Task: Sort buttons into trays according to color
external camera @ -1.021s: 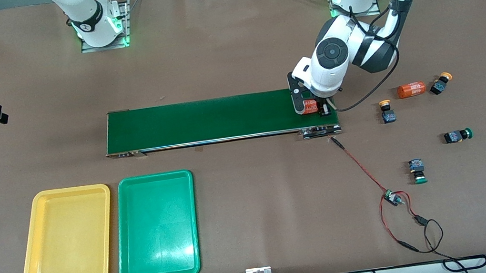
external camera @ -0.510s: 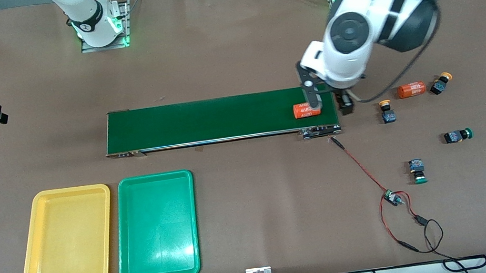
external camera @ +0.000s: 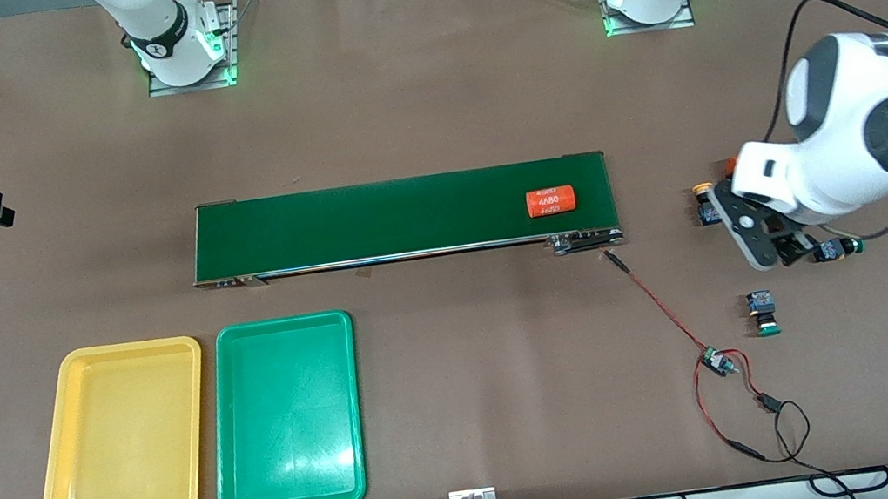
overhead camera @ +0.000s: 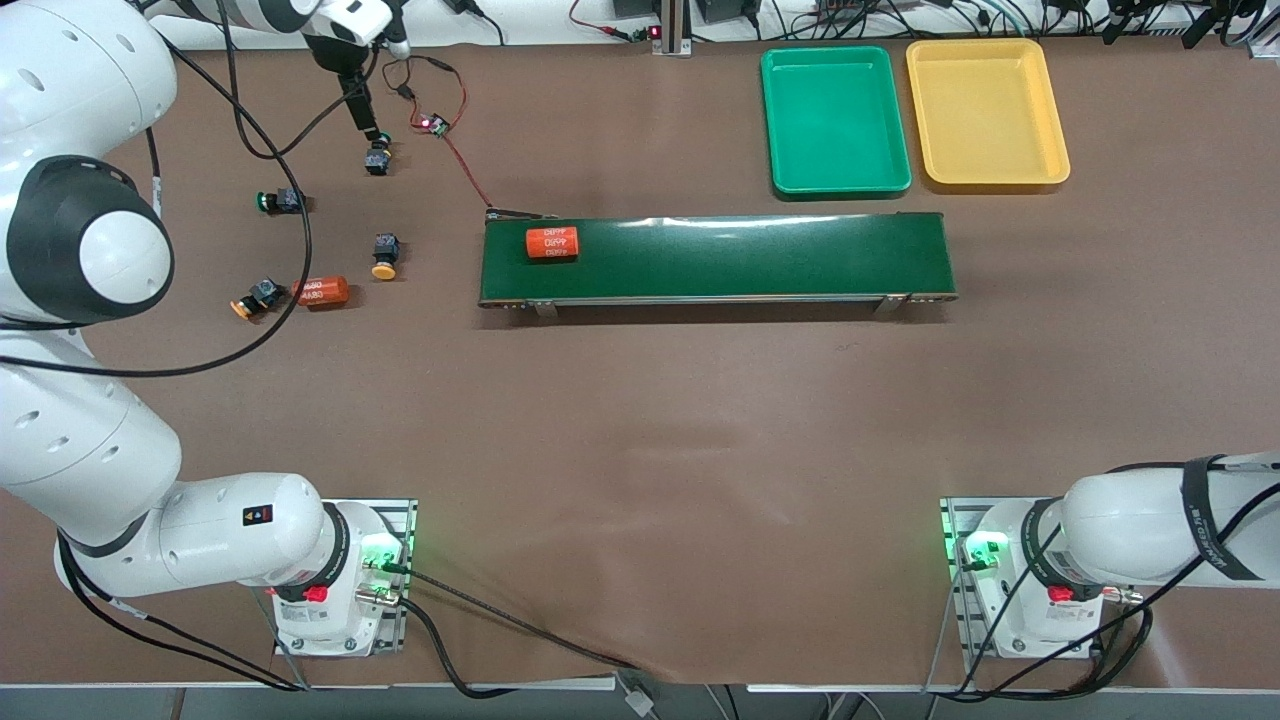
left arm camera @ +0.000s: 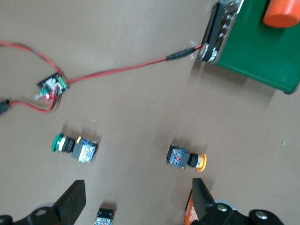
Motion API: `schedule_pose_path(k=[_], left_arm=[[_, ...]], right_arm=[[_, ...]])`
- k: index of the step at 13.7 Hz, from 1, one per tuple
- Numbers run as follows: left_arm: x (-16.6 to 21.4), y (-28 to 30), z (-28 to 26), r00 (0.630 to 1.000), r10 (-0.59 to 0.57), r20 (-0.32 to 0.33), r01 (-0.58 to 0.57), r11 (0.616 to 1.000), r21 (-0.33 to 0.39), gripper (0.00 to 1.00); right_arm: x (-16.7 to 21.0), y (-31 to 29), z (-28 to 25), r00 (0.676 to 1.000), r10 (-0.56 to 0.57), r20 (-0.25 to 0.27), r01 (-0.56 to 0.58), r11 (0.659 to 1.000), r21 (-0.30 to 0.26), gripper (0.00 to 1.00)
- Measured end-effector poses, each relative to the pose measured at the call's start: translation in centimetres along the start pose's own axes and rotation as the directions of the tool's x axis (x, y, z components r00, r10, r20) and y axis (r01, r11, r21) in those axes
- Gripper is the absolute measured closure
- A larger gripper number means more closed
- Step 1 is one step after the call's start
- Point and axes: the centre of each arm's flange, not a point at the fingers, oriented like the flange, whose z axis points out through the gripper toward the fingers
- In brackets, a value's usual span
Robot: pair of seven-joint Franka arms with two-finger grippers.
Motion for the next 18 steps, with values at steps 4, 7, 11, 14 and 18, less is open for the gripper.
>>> schedule_pose_path(k=[4,7,11,14,18], left_arm=[[-4.5,-2.5,3.8,0.977,-0.213,0.034,0.215,0.973,-0.083,0.0],[-8.7,-3.2,7.4,0.946,-0.319,0.063,0.325,0.931,-0.166,0.0],[-11.5,-2.2,11.0,0.977,-0.205,0.064,0.214,0.945,-0.247,0.0],[-13.3,-1.3,13.0,0.99,-0.132,0.046,0.14,0.944,-0.3,0.0],[-13.9,-0.6,13.8,0.997,-0.082,0.01,0.081,0.939,-0.333,0.0]], right_arm=[[0.0,-0.1,0.0,1.0,-0.002,0.0,0.002,1.0,0.0,0.0],[0.0,-0.1,0.0,1.0,-0.003,0.0,0.003,1.0,0.0,0.0],[0.0,-0.1,0.0,1.0,-0.002,0.0,0.002,1.0,0.0,0.0],[0.0,-0.1,0.0,1.0,-0.002,0.0,0.002,1.0,0.0,0.0],[0.0,-0.1,0.0,1.0,-0.002,0.0,0.002,1.0,0.0,0.0]])
